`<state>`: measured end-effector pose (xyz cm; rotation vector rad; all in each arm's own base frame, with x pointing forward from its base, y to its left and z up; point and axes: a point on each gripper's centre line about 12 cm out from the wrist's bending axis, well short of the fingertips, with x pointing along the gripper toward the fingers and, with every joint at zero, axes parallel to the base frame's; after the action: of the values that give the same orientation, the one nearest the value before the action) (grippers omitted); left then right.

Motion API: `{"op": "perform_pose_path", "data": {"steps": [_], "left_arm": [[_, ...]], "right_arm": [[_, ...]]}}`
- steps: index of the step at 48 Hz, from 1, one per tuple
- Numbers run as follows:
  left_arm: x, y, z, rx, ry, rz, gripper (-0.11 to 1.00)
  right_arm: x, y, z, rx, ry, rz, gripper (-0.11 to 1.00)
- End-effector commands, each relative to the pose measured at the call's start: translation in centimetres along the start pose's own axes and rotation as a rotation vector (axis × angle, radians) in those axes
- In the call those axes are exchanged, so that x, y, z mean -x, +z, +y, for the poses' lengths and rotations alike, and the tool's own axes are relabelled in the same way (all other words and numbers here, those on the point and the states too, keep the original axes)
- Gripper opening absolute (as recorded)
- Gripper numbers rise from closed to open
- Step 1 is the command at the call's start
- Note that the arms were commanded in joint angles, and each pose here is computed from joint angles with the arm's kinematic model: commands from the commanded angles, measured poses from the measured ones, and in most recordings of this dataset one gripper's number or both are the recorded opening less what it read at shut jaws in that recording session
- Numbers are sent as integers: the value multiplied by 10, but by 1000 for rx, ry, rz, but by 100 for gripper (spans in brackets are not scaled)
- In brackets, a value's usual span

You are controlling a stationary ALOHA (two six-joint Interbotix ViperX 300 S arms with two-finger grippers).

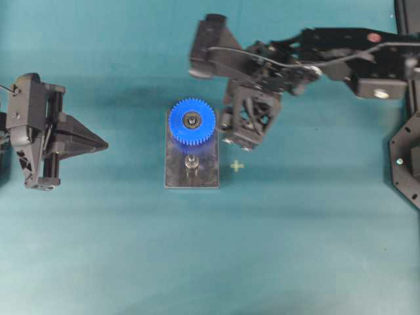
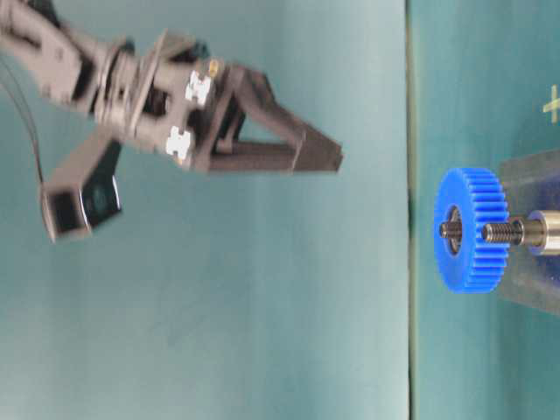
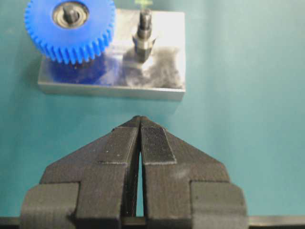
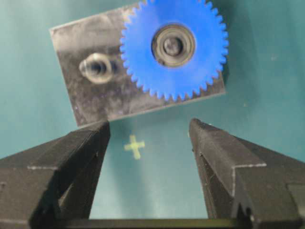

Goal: Fit the large gear onto the shaft.
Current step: 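Open the right gripper and withdraw it from the gear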

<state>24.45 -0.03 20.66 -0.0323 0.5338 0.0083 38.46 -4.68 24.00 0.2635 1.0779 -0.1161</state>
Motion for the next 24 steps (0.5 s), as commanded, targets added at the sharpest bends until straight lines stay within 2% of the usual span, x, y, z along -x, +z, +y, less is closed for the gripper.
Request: {"op": "perform_pose_path", "data": {"steps": [1, 10, 24], "left_arm": [[1, 6, -1, -6, -3, -21, 0], [1, 6, -1, -5, -2, -21, 0], [1, 7, -1, -7, -5, -23, 0]], "right_arm": [[11, -4, 9, 47, 16, -36, 71], [4, -13, 21, 137, 29, -53, 71], [0, -16, 22, 146, 29, -100, 71]]}}
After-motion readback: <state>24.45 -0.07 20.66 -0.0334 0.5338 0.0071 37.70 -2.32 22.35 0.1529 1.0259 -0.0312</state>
